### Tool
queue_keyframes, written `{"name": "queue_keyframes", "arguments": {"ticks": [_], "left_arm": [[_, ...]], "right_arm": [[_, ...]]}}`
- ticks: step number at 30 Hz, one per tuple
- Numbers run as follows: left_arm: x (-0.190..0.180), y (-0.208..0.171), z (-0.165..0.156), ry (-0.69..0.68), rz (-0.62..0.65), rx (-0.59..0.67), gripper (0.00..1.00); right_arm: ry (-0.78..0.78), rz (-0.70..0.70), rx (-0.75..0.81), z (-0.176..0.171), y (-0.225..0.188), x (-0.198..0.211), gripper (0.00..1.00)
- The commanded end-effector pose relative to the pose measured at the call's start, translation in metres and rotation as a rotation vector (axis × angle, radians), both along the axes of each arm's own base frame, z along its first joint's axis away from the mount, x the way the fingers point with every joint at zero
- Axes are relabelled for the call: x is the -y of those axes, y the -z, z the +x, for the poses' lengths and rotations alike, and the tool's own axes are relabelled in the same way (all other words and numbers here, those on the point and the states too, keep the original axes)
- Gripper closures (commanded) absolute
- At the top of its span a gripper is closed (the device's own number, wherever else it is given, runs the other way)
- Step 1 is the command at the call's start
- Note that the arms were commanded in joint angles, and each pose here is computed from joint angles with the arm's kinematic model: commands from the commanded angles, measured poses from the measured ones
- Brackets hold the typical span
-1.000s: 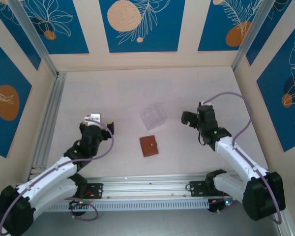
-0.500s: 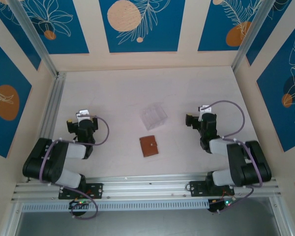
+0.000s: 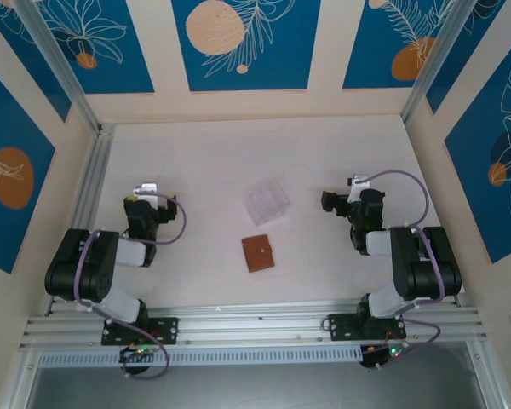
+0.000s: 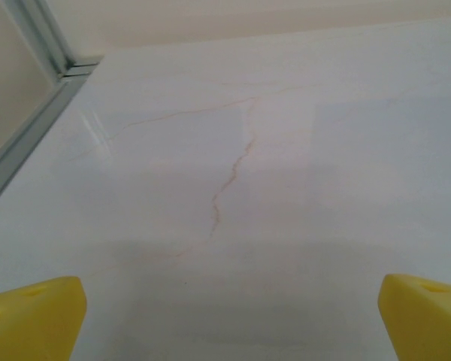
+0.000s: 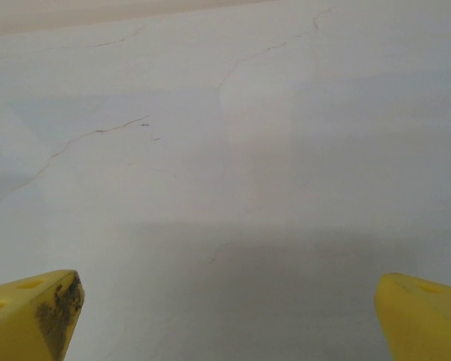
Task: Put the credit cards into the card holder
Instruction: Reset both arms
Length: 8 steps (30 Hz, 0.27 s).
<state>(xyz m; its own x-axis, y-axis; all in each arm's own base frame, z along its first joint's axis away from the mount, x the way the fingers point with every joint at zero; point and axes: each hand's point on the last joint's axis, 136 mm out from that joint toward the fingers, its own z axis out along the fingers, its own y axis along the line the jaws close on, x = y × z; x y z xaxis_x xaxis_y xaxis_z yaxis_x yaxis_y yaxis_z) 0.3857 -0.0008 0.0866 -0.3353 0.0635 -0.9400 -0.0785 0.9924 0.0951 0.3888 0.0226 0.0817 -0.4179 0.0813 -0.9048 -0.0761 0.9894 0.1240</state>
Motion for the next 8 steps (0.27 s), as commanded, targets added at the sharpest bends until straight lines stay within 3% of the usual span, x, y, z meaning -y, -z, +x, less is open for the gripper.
{"name": "queue_keyframes", "arguments": {"ticks": [1,8], "left_arm": [[0.0266,-0.0048,0.0100,0.158,-0.002,-0.011,0.00],[0.0266,-0.0037,0.0112,0.174,-0.021,-0.017,0.00]], "right_arm": [[-0.022,0.001,0.044,0.0074,-0.0117,-0.0043,0.01],[-0.022,0.001,0.044,0.0074,-0.0116,-0.0042,0.01]]}}
